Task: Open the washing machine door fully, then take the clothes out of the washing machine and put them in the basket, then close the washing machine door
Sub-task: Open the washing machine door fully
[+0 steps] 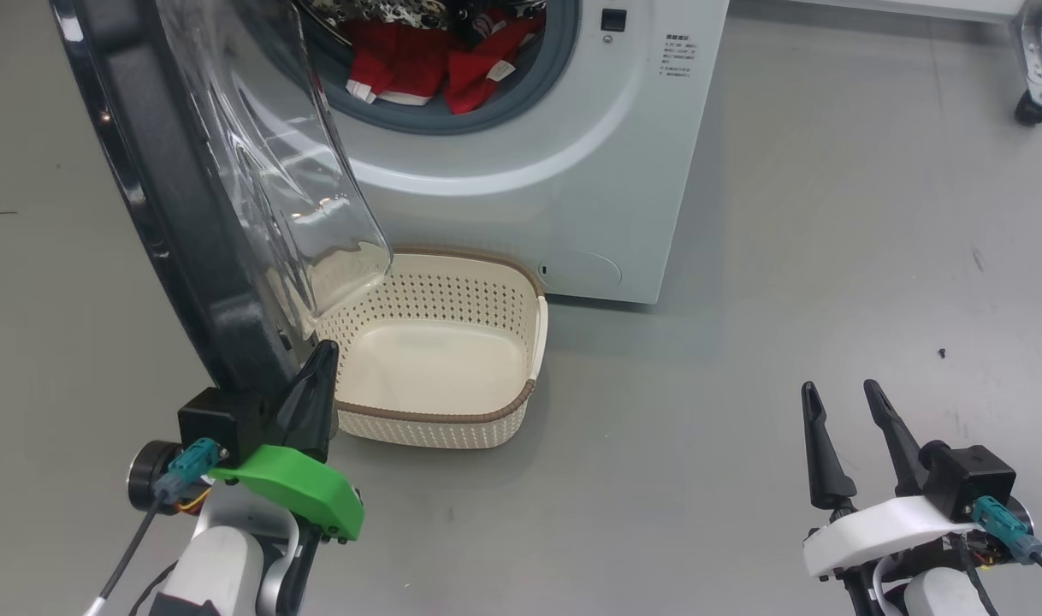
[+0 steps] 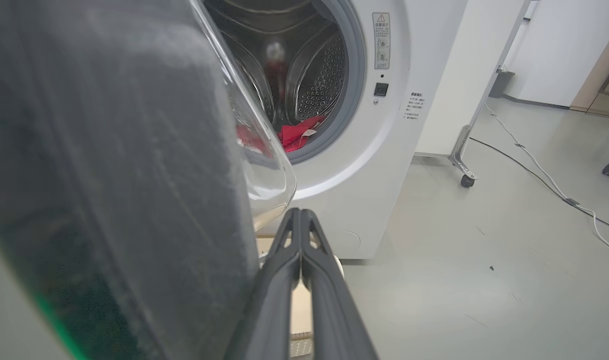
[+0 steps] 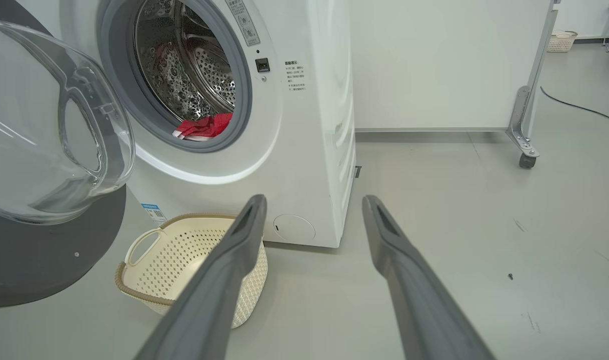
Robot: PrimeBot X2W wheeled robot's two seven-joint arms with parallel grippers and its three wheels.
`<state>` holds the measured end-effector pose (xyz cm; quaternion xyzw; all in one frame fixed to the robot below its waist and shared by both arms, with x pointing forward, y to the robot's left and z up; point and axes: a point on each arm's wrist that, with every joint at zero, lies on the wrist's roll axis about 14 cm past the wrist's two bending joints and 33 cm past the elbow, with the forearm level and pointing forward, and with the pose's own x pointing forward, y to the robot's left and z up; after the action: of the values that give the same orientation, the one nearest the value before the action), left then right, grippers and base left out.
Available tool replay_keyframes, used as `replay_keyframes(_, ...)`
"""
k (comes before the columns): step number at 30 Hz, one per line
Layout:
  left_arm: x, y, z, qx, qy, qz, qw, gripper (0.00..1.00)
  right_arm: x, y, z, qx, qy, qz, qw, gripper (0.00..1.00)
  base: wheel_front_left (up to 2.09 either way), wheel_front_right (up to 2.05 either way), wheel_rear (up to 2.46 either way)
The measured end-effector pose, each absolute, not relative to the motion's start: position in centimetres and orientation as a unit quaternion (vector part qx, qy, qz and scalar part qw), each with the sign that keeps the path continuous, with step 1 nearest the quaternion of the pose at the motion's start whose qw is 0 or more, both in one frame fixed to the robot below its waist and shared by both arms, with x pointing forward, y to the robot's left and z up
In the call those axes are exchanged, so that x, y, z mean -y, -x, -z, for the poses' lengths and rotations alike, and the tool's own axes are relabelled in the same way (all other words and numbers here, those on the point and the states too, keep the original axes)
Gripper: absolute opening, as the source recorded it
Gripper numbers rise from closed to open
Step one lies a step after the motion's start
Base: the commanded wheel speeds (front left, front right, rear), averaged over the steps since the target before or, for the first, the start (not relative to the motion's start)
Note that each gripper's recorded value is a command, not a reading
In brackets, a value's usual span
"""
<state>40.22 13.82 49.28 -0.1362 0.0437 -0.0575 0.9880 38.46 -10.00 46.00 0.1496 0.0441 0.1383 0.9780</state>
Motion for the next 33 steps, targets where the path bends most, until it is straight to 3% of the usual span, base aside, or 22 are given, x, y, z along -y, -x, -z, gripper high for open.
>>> replay_keyframes(14, -20.0, -38.8, -48.6, -0.038, 0.146, -0.040, 0.988, 0.00, 5.8, -39.0, -45.1, -0.062, -0.150, -0.201, 0.966, 1.00, 0.00, 0.00, 0.00)
replay_keyframes(33, -30.3, -37.7, -47.0, -0.033, 0.142, -0.192, 0.970, 0.00, 3.9, -40.1, -41.5, -0.110, -0.146, -0.233, 0.955, 1.00, 0.00, 0.00, 0.00)
